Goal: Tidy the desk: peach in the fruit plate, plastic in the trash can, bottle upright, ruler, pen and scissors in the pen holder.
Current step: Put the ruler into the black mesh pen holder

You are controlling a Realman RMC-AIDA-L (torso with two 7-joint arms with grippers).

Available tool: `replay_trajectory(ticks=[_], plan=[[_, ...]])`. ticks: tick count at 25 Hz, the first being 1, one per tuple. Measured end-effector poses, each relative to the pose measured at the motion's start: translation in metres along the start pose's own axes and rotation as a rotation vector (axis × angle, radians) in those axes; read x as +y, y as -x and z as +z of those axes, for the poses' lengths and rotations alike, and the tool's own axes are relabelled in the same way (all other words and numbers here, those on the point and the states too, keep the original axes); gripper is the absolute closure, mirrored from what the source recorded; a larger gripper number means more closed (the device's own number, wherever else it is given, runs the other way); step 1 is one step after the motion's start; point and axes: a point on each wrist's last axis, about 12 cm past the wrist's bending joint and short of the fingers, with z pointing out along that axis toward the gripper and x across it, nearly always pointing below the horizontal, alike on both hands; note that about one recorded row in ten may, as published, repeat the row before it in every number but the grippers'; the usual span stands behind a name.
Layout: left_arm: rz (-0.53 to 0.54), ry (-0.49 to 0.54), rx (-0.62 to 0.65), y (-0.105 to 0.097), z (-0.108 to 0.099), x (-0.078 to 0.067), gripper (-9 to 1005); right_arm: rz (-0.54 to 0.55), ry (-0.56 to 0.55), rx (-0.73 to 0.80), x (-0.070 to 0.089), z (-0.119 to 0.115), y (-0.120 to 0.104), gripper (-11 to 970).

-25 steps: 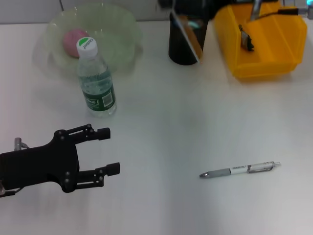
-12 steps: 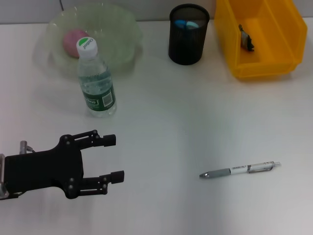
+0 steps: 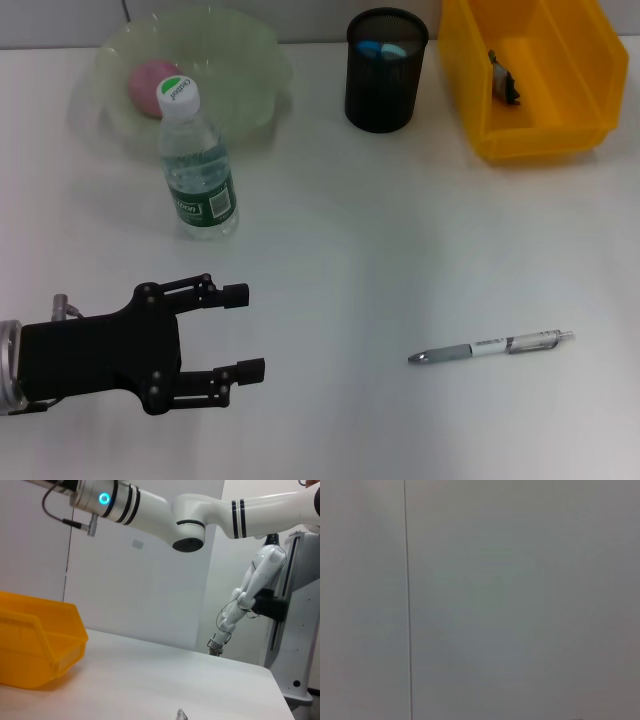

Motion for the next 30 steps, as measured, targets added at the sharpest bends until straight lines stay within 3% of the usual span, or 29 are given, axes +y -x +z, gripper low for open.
replay_trajectory(ticks=[8, 30], plan=[[-0.013, 0.000, -0.004, -0.001, -0.001, -0.001, 215, -0.008, -0.032, 0.080, 0.006, 0.014, -0.017, 468], [-0.013, -0.005, -0.009, 0.000, -0.005, -0.003, 218, 0.000, -0.061, 0.177, 0.008, 0.008, -0.041, 435]])
